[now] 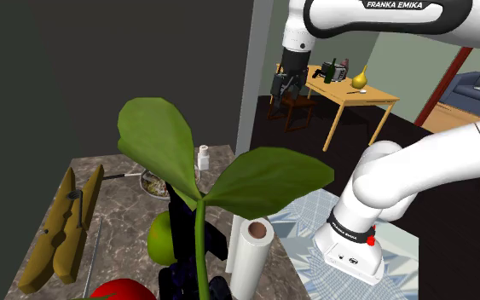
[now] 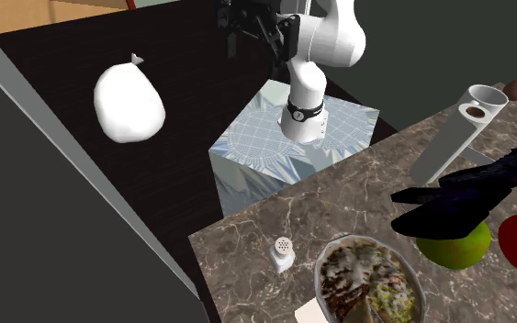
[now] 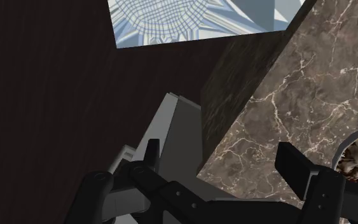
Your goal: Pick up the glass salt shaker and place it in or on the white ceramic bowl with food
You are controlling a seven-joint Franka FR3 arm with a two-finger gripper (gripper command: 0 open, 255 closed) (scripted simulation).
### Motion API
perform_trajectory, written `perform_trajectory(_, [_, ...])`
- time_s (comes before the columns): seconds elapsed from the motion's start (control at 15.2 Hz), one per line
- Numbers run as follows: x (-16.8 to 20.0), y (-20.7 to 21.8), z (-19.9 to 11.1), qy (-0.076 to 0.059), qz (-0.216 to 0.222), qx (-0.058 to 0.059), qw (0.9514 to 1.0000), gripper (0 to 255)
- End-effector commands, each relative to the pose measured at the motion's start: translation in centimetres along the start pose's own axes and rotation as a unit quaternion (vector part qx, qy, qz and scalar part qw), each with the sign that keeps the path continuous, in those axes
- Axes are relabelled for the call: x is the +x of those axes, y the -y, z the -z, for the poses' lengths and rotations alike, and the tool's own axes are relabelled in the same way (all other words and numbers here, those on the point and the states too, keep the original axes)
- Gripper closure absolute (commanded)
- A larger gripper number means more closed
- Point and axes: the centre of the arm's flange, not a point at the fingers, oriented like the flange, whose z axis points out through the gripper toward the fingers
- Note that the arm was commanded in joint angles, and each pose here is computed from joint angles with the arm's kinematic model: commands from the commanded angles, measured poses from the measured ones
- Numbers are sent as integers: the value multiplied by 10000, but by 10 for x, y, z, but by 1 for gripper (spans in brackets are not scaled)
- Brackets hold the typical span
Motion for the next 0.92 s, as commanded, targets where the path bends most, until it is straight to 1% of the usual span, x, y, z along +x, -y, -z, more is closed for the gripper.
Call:
perform_trajectory(0.0, [0, 0, 0, 0, 0, 0, 10000, 0])
perform_trajectory(0.86, [103, 104, -84, 134, 232, 302, 9992, 0])
